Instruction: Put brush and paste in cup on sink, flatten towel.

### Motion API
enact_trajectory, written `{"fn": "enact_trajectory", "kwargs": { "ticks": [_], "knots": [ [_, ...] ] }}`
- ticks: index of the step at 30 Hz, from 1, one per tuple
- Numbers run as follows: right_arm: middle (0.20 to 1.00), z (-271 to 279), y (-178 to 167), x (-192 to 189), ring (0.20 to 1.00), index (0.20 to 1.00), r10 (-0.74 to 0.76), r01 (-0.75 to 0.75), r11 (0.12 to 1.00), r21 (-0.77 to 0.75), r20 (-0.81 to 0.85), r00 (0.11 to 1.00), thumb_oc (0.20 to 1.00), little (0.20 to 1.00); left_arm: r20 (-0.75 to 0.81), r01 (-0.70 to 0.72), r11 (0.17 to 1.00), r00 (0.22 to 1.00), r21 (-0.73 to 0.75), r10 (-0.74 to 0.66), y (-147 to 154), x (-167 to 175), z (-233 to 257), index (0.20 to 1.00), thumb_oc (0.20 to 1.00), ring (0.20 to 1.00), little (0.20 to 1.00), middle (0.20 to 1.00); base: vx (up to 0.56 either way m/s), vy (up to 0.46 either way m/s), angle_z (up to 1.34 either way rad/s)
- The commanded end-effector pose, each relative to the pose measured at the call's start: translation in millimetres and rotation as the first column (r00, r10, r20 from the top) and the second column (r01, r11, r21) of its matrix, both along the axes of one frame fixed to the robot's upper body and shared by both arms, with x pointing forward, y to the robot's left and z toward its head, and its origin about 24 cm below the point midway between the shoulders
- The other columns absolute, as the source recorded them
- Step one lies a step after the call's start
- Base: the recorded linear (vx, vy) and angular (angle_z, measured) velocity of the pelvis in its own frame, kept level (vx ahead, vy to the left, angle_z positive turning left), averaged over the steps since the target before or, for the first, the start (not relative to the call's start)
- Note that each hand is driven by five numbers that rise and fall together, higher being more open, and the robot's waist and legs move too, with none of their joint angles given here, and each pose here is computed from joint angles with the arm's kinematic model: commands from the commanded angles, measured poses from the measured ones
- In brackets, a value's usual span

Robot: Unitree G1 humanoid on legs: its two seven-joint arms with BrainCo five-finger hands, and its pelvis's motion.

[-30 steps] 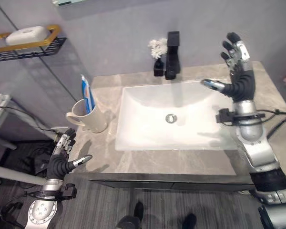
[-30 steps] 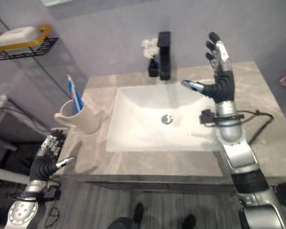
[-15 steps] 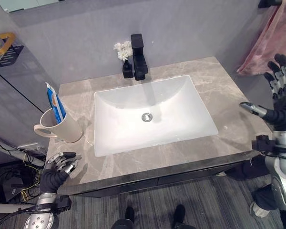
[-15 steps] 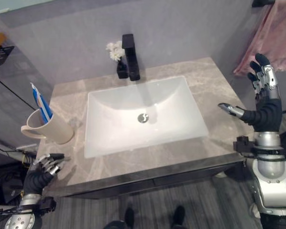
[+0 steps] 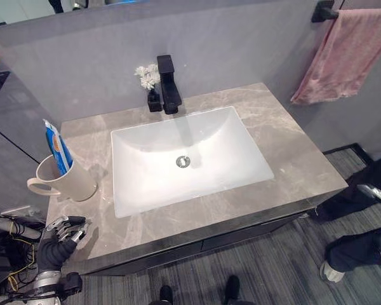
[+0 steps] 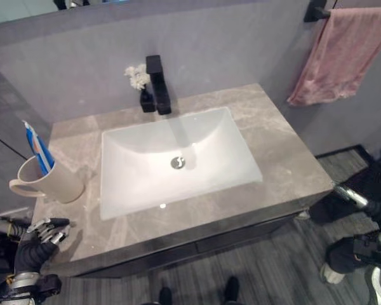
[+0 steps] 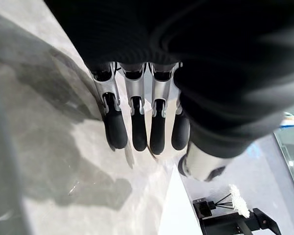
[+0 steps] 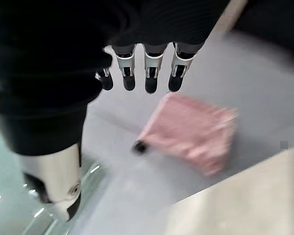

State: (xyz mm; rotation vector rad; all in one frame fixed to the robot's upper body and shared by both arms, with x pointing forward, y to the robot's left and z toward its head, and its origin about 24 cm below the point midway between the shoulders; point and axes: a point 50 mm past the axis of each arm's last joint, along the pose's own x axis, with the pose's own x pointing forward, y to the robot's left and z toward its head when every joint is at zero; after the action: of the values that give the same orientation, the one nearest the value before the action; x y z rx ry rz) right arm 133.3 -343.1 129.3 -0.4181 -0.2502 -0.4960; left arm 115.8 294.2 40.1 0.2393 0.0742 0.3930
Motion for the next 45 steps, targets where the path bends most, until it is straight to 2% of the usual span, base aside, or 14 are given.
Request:
{"fn": "enact_trajectory", "kwargs": {
  "ticks": [1,3,4,8,12,13,16,18,21,24,26,34,41,45],
  "knots": [
    [1.000,18.2,-9.2,1.8,1.000,1.000,0.007,-0.009,1.000,0.019,0.109,0.994,1.000,1.000,-0.029,0.038,0.997,0.999,0.065,-0.036,5.3,-9.6,7.4,0.529,0.529,0.529,0.529,0.529,-0.02,-0.014,-0.07],
    [1.000,-12.3,-26.3,-8.8,1.000,1.000,0.015,-0.008,0.987,0.163,-0.036,0.999,1.000,1.000,-0.025,0.084,0.995,0.996,0.053,-0.082,4.1,-10.3,11.4,0.529,0.529,0.529,0.529,0.529,-0.02,-0.016,-0.01],
    [1.000,-23.0,-36.6,-15.5,1.000,1.000,0.009,0.014,0.986,0.163,-0.141,0.990,1.000,1.000,-0.024,0.122,0.991,0.992,0.063,-0.121,3.8,-9.7,15.9,0.526,0.526,0.526,0.526,0.526,-0.03,-0.024,0.01],
    [1.000,-57.9,-47.7,-28.1,1.000,1.000,0.021,0.060,0.967,0.248,-0.313,0.949,1.000,1.000,-0.019,0.195,0.978,0.981,0.078,-0.194,-0.3,-7.6,24.4,0.526,0.526,0.526,0.526,0.526,0.00,0.000,0.00],
    [1.000,-120.5,-55.4,-64.9,1.000,1.000,0.087,0.175,0.919,0.354,-0.613,0.786,1.000,1.000,-0.011,0.271,0.958,0.962,0.098,-0.271,-3.7,-4.8,35.2,0.492,0.492,0.492,0.492,0.492,-0.01,-0.011,0.04],
    [1.000,-120.6,-55.4,-64.7,1.000,1.000,0.087,0.175,0.919,0.355,-0.613,0.786,1.000,1.000,-0.011,0.271,0.958,0.962,0.098,-0.271,-3.6,-4.9,35.2,0.495,0.495,0.495,0.495,0.495,0.01,-0.028,0.09],
    [1.000,-165.7,-39.3,-77.2,1.000,1.000,0.148,0.226,0.902,0.369,-0.753,0.641,1.000,1.000,-0.002,0.305,0.947,0.952,0.099,-0.306,-5.5,1.2,37.9,0.498,0.498,0.498,0.498,0.498,0.01,-0.031,0.03],
    [1.000,-174.8,-35.1,-79.1,1.000,1.000,0.152,0.240,0.899,0.367,-0.774,0.614,1.000,1.000,0.004,0.311,0.946,0.950,0.090,-0.313,-6.4,3.0,37.8,0.473,0.473,0.473,0.473,0.473,0.00,-0.029,0.10],
    [1.000,-212.0,-11.6,-76.7,1.000,1.000,0.124,0.283,0.910,0.302,-0.851,0.509,1.000,1.000,0.020,0.326,0.942,0.944,0.078,-0.329,-8.0,8.1,38.5,0.442,0.442,0.442,0.442,0.442,0.02,-0.043,0.14],
    [1.000,-223.8,2.6,-59.5,1.000,1.000,0.094,0.313,0.902,0.299,-0.841,0.533,1.000,1.000,0.035,0.310,0.949,0.949,0.058,-0.313,-7.8,10.4,36.5,0.442,0.442,0.442,0.442,0.442,0.03,-0.033,0.15],
    [1.000,-236.0,28.4,-27.5,1.000,1.000,0.107,0.228,0.940,0.254,-0.853,0.510,1.000,1.000,0.071,0.311,0.950,0.947,0.036,-0.312,-11.8,17.2,36.0,0.457,0.457,0.457,0.457,0.457,0.02,-0.042,0.12],
    [1.000,-243.7,90.9,25.7,1.000,1.000,0.230,-0.083,0.973,0.216,-0.855,0.464,1.000,1.000,0.112,0.359,0.933,0.927,0.015,-0.358,-24.9,36.1,34.3,0.442,0.442,0.442,0.442,0.442,0.03,-0.041,0.23],
    [1.000,-236.9,120.2,55.3,1.000,1.000,0.267,-0.286,0.947,0.146,-0.853,0.449,1.000,1.000,0.117,0.432,0.902,0.895,0.014,-0.430,-37.5,46.5,35.1,0.338,0.338,0.338,0.338,0.338,0.04,-0.028,0.21],
    [1.000,-235.4,126.3,61.8,1.000,1.000,0.263,-0.302,0.945,0.129,-0.848,0.460,1.000,1.000,0.133,0.453,0.892,0.884,-0.005,-0.448,-42.9,50.7,36.3,0.256,0.256,0.256,0.256,0.256,0.03,-0.014,0.16]
  ]
}}
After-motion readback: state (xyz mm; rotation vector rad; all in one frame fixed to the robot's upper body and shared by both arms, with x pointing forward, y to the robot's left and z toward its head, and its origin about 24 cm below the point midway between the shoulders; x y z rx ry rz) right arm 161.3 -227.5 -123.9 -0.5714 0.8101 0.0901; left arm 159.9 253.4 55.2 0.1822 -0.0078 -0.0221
